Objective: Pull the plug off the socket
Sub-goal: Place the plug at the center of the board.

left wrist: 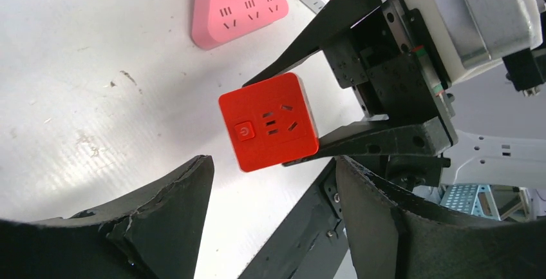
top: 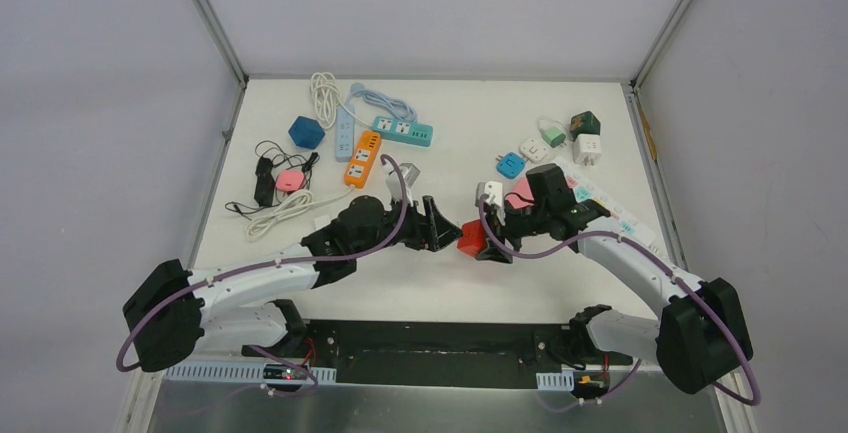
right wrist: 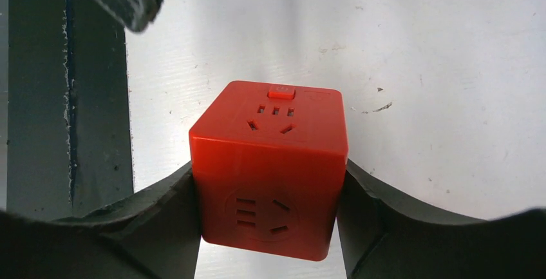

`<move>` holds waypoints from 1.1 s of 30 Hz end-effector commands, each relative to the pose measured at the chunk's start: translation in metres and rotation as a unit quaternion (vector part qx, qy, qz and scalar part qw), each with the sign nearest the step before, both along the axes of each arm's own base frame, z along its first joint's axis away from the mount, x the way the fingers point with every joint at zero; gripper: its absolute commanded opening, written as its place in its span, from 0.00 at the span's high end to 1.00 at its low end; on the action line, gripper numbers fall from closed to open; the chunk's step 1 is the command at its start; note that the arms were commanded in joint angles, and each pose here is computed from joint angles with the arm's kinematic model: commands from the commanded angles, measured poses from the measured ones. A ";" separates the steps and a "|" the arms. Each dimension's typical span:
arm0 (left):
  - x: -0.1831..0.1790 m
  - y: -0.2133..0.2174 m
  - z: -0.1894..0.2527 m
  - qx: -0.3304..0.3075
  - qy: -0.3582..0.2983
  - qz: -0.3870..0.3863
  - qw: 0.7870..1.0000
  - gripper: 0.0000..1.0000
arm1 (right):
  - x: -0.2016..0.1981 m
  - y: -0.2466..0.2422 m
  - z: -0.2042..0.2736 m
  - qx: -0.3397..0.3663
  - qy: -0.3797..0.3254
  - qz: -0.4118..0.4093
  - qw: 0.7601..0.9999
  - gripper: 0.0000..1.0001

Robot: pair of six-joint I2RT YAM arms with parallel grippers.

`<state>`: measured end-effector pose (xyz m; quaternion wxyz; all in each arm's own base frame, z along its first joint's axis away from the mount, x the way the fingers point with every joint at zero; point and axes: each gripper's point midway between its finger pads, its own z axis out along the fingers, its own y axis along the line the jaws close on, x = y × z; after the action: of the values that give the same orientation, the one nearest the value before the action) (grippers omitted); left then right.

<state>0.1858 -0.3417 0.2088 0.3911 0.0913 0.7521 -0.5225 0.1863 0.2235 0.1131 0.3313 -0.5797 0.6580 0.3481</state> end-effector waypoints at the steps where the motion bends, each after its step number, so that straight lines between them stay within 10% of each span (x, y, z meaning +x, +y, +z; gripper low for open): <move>1: 0.003 0.018 -0.001 0.025 -0.034 0.023 0.999 0.29 | 0.003 0.004 0.017 0.022 -0.021 0.020 0.999 1.00; 33: 0.008 0.097 -0.049 0.137 -0.041 0.139 0.980 0.20 | 0.030 -0.018 0.023 0.010 0.019 -0.044 0.999 1.00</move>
<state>0.1904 -0.2526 0.1683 0.4678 0.0595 0.7985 -0.3743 0.2007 0.2021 0.1164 0.3136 -0.5474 0.6926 0.3499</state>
